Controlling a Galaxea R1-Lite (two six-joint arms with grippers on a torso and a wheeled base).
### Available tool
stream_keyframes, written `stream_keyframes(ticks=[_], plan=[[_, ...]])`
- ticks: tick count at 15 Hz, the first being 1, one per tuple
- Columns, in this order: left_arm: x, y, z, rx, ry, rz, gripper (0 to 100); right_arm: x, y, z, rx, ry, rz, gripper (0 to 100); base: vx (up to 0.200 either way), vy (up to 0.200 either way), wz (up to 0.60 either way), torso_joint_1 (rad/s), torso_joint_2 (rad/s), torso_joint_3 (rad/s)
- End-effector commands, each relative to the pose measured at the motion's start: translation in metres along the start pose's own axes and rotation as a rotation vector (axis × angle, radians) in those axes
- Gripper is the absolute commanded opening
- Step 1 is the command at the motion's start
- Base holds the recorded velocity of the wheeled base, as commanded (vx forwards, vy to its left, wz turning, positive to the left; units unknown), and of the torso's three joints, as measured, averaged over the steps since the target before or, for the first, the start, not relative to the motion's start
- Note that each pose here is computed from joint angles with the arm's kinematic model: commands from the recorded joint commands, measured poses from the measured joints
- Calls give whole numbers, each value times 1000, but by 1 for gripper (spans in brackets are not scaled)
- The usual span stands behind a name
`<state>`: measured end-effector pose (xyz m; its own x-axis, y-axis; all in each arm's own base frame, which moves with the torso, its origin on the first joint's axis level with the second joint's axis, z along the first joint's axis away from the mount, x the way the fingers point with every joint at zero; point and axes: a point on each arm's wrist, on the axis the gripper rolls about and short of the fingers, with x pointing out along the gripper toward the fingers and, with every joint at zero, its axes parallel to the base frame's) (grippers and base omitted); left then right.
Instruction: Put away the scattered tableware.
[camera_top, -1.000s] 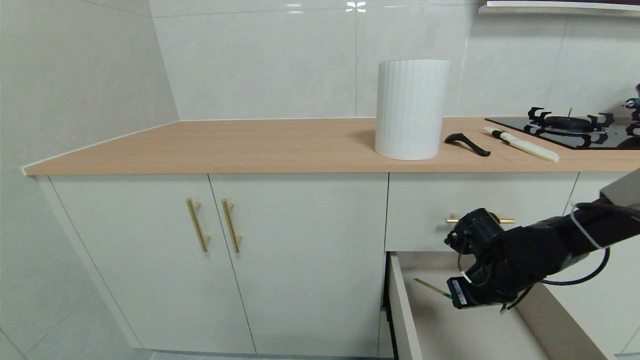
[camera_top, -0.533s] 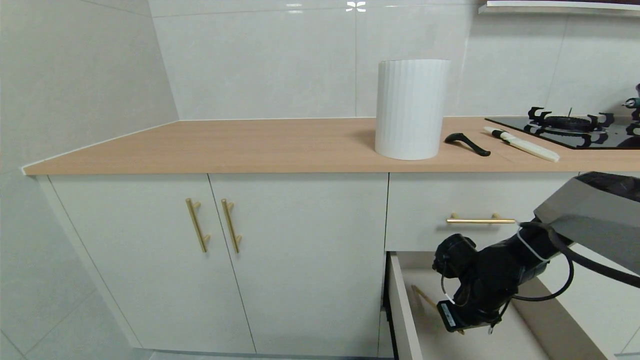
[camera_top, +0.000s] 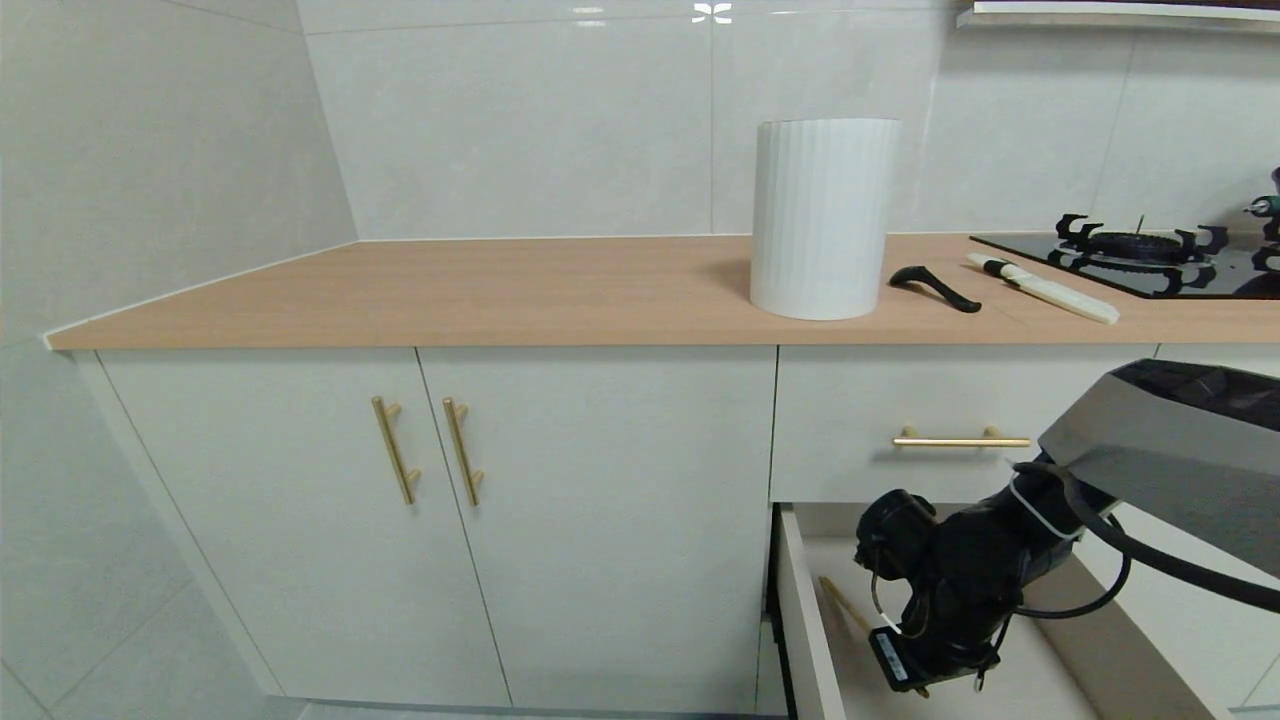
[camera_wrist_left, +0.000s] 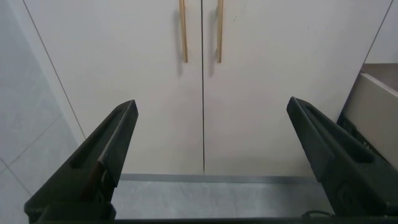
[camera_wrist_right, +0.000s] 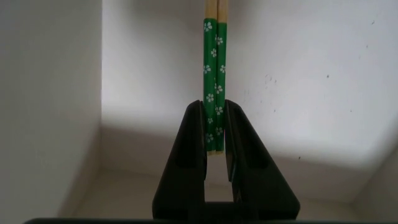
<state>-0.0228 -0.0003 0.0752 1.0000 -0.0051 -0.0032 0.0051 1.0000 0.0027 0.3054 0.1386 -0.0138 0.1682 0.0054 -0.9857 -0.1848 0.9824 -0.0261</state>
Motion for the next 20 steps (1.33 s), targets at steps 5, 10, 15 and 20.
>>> stream_keyframes(ticks=[5, 10, 15, 20], plan=[[0, 0, 0, 0, 0, 1, 100, -1, 3, 0, -6, -3, -2, 0, 0, 0, 0, 0, 0, 0], [0, 0, 0, 0, 0, 1, 100, -1, 3, -1, -6, -2, -4, 100, 0, 0, 0, 0, 0, 0], [0, 0, 0, 0, 0, 1, 100, -5, 3, 0, -2, -12, -1, 100, 0, 0, 0, 0, 0, 0], [0, 0, 0, 0, 1, 1, 100, -71, -5, -5, 72, -177, 46, 100, 0, 0, 0, 0, 0, 0]])
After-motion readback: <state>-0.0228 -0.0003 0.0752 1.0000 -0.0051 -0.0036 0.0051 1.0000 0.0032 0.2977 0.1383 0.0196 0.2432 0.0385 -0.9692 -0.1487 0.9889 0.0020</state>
